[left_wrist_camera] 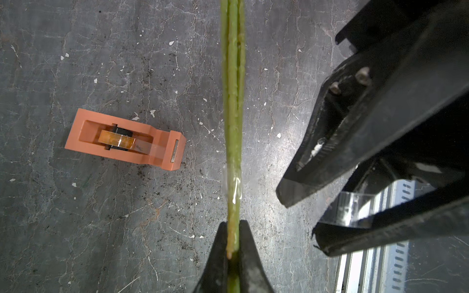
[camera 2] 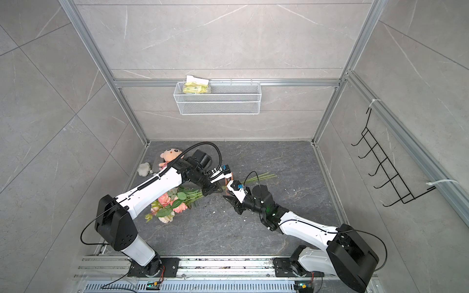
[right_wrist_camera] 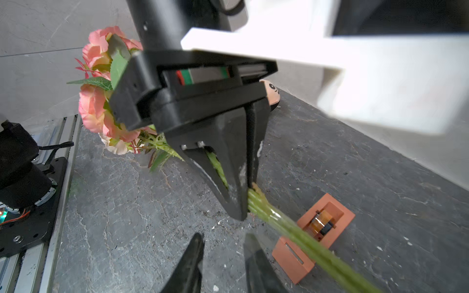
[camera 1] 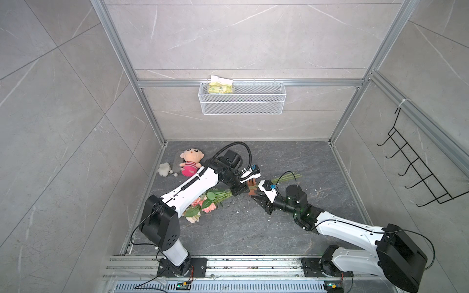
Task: Wrap bouquets with tape
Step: Wrap the tape around the bouquet.
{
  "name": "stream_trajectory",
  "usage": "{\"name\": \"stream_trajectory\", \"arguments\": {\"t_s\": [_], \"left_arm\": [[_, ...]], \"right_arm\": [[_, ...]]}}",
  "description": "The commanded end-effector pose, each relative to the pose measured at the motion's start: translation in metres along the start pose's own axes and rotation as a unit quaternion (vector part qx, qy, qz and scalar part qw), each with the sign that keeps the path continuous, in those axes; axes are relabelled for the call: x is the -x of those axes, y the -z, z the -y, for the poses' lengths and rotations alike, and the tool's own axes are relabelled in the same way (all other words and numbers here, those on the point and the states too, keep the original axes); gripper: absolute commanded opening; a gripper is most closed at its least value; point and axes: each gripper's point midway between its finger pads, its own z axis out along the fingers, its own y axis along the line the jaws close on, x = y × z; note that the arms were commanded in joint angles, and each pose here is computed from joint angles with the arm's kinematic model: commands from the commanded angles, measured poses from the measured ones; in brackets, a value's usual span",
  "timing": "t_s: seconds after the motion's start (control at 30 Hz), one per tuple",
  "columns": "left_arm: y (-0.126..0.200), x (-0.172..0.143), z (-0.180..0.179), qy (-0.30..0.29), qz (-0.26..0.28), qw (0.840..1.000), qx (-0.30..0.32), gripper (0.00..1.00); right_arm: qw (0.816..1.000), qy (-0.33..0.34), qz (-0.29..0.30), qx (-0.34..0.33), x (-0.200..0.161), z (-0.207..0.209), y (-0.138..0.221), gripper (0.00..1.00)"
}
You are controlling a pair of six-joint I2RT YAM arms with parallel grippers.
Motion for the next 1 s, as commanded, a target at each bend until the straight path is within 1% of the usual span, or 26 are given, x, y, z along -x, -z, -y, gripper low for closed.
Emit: {"name": "stream_trajectory", "arguments": {"t_s": [0.0,0.07,0.17,0.37,0.53,0.63,0.7,0.77,0.8,0.83,0.87,0.97], "left_arm": [[-0.001,-0.008,0.006,0.007,-0.009,1.000,-0.019,0.00],[-0.004,-0.011,0.008,0.008,-0.014,1.000,-0.026,0.00],[-0.005,-0.015,0.011,0.009,-0.020,0.999,-0.034,0.00],[-0.005,-0.020,0.021,0.006,-0.025,0.998,-0.059,0.00],[-0.002,-0.021,0.033,0.002,-0.023,0.996,-0.089,0.00],[-0.002,-0.025,0.034,0.006,-0.029,0.995,-0.092,0.00],[0.000,-0.025,0.033,0.010,-0.028,0.995,-0.090,0.00],[0.001,-0.025,0.033,0.014,-0.028,0.995,-0.092,0.00],[0.002,-0.024,0.033,0.017,-0.027,0.995,-0.094,0.00],[0.004,-0.023,0.034,0.017,-0.026,0.995,-0.097,0.00],[0.005,-0.023,0.034,0.019,-0.026,0.995,-0.097,0.00],[0.007,-0.022,0.035,0.023,-0.026,0.994,-0.100,0.00]], "right_arm": [[1.000,0.008,0.003,-0.015,0.015,0.007,-0.004,0.32],[0.999,0.011,-0.006,-0.031,0.017,0.014,-0.006,0.34],[0.998,0.014,-0.025,-0.059,0.014,0.025,-0.006,0.35],[0.993,0.031,-0.080,-0.085,0.001,0.038,-0.007,0.35],[0.986,0.049,-0.107,-0.116,-0.004,0.054,0.000,0.35],[0.985,0.060,-0.117,-0.110,-0.003,0.055,0.008,0.37],[0.986,0.085,-0.115,-0.087,-0.002,0.044,0.016,0.45],[0.985,0.118,-0.112,-0.056,-0.002,0.031,0.026,0.56],[0.984,0.140,-0.106,-0.044,-0.003,0.024,0.031,0.60],[0.981,0.162,-0.098,-0.035,-0.003,0.019,0.037,0.65],[0.979,0.184,-0.086,-0.027,0.000,0.013,0.043,0.72],[0.967,0.249,-0.042,-0.027,0.010,0.002,0.059,0.99]]}}
